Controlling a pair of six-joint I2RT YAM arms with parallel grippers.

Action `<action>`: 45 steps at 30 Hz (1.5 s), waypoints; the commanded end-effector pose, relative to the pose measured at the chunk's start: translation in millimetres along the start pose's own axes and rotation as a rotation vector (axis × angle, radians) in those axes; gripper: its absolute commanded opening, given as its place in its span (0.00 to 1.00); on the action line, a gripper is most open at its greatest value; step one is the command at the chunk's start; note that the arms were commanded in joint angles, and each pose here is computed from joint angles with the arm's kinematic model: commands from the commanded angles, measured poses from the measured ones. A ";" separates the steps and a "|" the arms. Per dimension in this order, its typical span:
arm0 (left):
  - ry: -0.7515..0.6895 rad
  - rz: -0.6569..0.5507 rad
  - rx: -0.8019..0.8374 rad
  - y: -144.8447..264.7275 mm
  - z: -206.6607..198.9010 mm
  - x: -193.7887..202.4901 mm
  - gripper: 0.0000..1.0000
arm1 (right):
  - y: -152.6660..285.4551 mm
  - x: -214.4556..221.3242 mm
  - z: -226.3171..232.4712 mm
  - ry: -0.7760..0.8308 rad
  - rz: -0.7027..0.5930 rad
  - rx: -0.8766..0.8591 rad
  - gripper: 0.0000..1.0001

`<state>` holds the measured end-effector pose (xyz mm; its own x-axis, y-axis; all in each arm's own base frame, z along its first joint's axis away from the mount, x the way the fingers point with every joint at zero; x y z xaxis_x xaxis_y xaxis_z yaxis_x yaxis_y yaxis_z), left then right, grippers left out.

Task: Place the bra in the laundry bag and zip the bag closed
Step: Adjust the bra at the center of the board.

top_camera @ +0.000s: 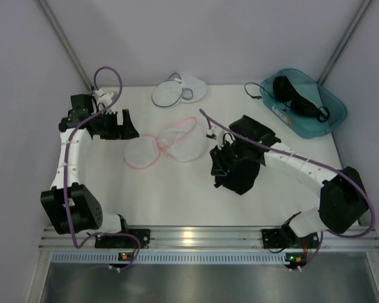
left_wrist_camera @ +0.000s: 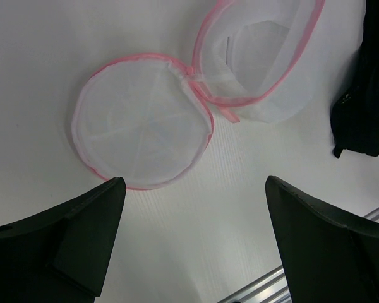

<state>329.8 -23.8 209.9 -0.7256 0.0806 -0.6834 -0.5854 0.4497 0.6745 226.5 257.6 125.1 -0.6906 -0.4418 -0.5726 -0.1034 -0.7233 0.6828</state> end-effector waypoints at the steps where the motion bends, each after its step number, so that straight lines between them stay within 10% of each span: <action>1: -0.008 -0.069 -0.001 14.0 -2.3 -20.9 0.98 | -2.8 20.7 -1.9 0.141 0.058 0.120 0.44; 18: -0.004 -0.073 -0.022 16.4 7.3 -22.2 0.98 | -35.5 92.2 -50.4 0.304 0.340 0.373 0.47; 23: 0.005 -0.066 -0.015 13.3 9.2 -20.6 0.98 | -44.8 99.5 -53.9 0.299 0.371 0.365 0.23; 27: -0.001 -0.061 -0.015 12.2 10.7 -19.1 0.98 | -48.5 80.9 -17.5 0.283 0.310 0.226 0.00; 37: -0.084 -0.082 0.060 15.1 -4.0 -12.6 0.98 | -14.1 -7.2 109.9 0.187 0.031 -0.224 0.00; 45: -0.124 -0.078 0.040 16.4 -1.6 -9.8 0.98 | 10.8 -30.8 102.8 0.124 -0.032 -0.246 0.00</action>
<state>329.5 -18.0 215.5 -0.6817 0.1145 -0.7226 -0.5958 0.4864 0.6391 166.8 322.9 175.1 -0.5692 -0.5170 -0.6393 0.0632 -0.8028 0.5929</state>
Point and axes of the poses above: each gripper's point midway between its finger pads, its own y axis back along the fingers, its own z axis along the line the jaws close on, x = y × z, the point moved 1 cm from there along y, back along the fingers, and after that the axes turned 7 degrees about -y, right-handed, at the moved point
